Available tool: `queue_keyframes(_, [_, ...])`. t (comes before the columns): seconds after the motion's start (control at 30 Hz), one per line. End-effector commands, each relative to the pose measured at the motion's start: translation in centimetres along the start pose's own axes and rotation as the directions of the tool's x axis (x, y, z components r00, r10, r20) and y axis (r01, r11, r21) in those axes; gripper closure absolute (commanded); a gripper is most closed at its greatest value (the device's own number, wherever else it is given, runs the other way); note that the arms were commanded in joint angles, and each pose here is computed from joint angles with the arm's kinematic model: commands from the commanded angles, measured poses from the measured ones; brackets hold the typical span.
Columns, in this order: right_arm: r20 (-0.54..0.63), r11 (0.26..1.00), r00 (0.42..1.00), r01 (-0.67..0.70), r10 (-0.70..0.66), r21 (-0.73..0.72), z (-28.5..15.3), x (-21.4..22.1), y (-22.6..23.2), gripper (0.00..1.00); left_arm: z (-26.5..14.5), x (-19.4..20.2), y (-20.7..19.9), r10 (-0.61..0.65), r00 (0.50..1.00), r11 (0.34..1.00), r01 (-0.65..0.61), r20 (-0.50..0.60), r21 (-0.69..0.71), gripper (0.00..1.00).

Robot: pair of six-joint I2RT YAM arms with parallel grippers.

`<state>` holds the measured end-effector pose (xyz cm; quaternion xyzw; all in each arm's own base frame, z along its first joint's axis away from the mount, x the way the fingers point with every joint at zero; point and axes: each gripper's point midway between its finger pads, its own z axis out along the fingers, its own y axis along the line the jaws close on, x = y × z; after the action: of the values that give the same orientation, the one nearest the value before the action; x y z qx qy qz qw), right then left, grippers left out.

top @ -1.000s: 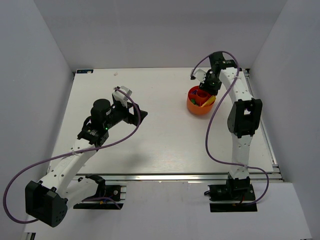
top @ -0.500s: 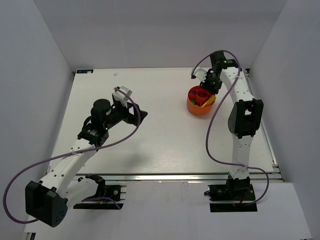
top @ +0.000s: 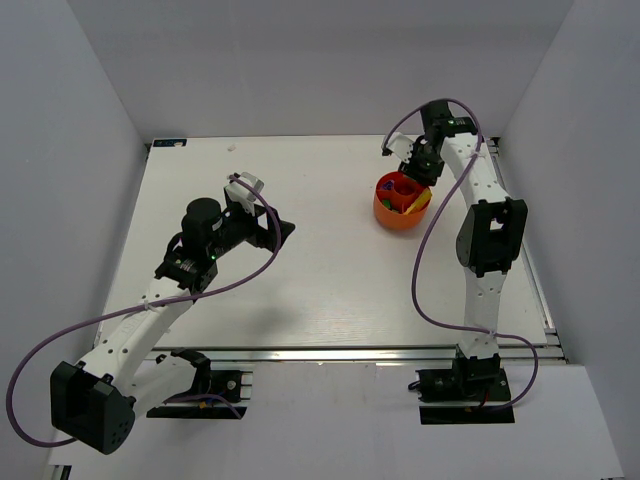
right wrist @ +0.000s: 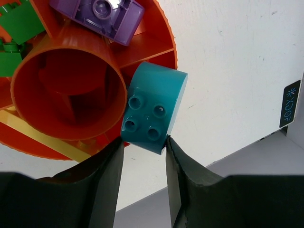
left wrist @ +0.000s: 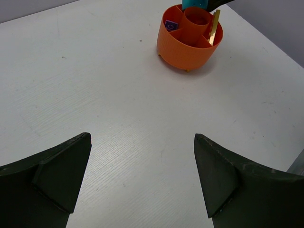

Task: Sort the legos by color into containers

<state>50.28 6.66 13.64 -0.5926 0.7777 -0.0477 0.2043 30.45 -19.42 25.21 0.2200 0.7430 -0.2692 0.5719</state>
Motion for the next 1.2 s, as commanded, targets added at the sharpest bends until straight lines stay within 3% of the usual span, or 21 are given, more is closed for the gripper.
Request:
queue_keyframes(0.0, [0.041,0.997,0.997,0.059,-0.061,0.042,-3.2,-1.0,-1.2,0.6,-0.4,-0.5,-0.1,0.019,1.0,1.0,-0.019,0.025,-0.003,0.02])
queue_keyframes(0.37, [0.024,0.998,0.998,0.059,-0.059,-0.006,-2.3,-0.4,-0.3,0.54,-0.4,-0.5,-0.1,0.017,1.0,1.0,-0.017,0.025,-0.003,0.02])
queue_keyframes(0.6, [0.027,0.999,0.998,0.05,-0.05,0.003,-2.3,-0.4,-0.3,0.43,-0.4,-0.5,-0.1,0.019,1.0,1.0,-0.019,0.025,-0.003,0.02])
queue_keyframes(1.17, [0.123,0.998,0.992,-0.013,0.006,0.058,-4.7,-1.5,-1.7,0.42,-0.5,-0.6,-0.1,0.02,0.999,1.0,-0.02,0.028,-0.004,0.02])
